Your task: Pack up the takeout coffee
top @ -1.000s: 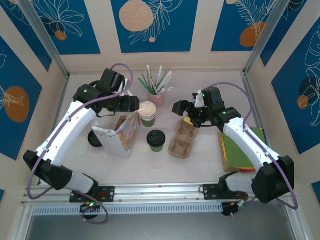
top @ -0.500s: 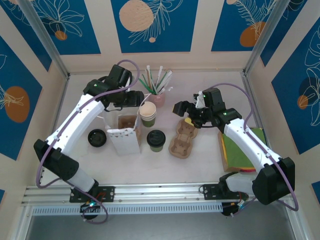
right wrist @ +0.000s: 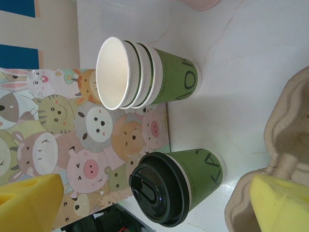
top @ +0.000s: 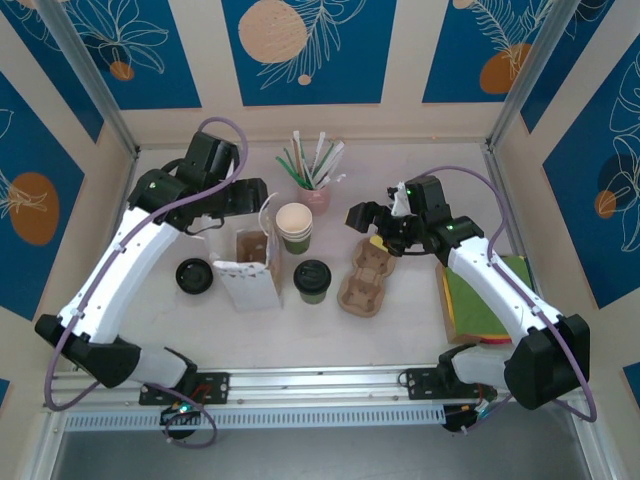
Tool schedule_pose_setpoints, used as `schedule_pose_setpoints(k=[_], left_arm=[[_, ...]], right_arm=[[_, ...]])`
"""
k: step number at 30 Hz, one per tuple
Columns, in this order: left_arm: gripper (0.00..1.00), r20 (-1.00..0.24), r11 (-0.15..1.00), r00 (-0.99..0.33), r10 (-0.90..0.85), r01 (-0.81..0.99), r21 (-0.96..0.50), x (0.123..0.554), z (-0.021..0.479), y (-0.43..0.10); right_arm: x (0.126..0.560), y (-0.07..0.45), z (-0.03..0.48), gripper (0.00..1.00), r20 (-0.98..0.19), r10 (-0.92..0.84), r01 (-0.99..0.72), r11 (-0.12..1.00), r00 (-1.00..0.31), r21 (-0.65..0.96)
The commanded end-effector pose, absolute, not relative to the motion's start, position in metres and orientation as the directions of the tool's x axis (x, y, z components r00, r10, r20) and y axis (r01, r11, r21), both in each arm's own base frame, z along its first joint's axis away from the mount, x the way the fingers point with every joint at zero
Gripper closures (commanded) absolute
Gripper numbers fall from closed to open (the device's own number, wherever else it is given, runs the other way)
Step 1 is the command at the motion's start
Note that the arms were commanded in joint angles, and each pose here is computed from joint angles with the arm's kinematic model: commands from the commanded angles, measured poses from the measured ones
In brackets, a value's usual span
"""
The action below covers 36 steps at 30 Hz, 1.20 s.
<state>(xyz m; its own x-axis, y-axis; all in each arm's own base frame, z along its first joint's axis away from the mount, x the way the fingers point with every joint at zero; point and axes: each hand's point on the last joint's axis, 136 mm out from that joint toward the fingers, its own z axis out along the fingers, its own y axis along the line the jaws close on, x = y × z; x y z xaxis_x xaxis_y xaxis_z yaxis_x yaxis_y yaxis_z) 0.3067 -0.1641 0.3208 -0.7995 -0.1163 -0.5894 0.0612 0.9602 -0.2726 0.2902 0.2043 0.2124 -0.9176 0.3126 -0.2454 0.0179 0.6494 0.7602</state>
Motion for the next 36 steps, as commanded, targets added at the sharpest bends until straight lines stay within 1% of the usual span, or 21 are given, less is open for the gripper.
schedule_pose_setpoints(k=[1, 4, 7, 9, 11, 12, 15, 19, 25, 32, 36], left_arm=[[0.36, -0.593, 0.974, -0.792, -0.146, -0.010, -0.227, 0.306, 0.323, -0.151], [0.37, -0.606, 0.967, -0.783, -0.140, 0.023, -0.254, 0.314, 0.326, -0.160], [0.37, -0.560, 0.954, -0.820, -0.119, 0.061, -0.293, 0.316, 0.314, -0.178], [0.36, -0.521, 0.959, -0.846, -0.113, 0.044, -0.279, 0.315, 0.302, -0.180], [0.36, -0.511, 0.967, -0.851, -0.122, 0.015, -0.255, 0.316, 0.295, -0.175], [0.35, -0.516, 0.969, -0.847, -0.131, 0.000, -0.247, 0.317, 0.294, -0.172], [0.36, -0.547, 0.967, -0.817, -0.183, -0.050, -0.249, 0.324, 0.301, -0.165], [0.37, -0.581, 0.951, -0.777, -0.242, -0.071, -0.302, 0.331, 0.314, -0.167], [0.39, -0.602, 0.935, -0.740, -0.300, -0.102, -0.340, 0.337, 0.325, -0.165], [0.40, -0.515, 0.909, -0.786, -0.343, -0.141, -0.391, 0.349, 0.302, -0.185], [0.40, -0.486, 0.897, -0.794, -0.366, -0.162, -0.411, 0.354, 0.292, -0.193]], right_arm=[[0.288, 0.205, 0.214, 0.01, -0.243, 0.300, 0.010, 0.648, -0.923, 0.762], [0.288, 0.205, 0.213, 0.01, -0.241, 0.299, 0.012, 0.649, -0.923, 0.761], [0.286, 0.204, 0.214, 0.01, -0.242, 0.301, 0.014, 0.651, -0.922, 0.759], [0.286, 0.203, 0.214, 0.01, -0.244, 0.305, 0.015, 0.652, -0.921, 0.758], [0.285, 0.202, 0.214, 0.01, -0.246, 0.306, 0.015, 0.653, -0.920, 0.757], [0.285, 0.202, 0.213, 0.01, -0.246, 0.307, 0.016, 0.654, -0.919, 0.757], [0.284, 0.202, 0.212, 0.01, -0.242, 0.308, 0.020, 0.653, -0.920, 0.757], [0.284, 0.202, 0.212, 0.01, -0.241, 0.306, 0.018, 0.651, -0.921, 0.759], [0.282, 0.200, 0.212, 0.01, -0.246, 0.314, 0.021, 0.654, -0.917, 0.756], [0.280, 0.200, 0.211, 0.01, -0.241, 0.314, 0.022, 0.649, -0.918, 0.761], [0.279, 0.198, 0.211, 0.01, -0.246, 0.317, 0.022, 0.653, -0.916, 0.757]])
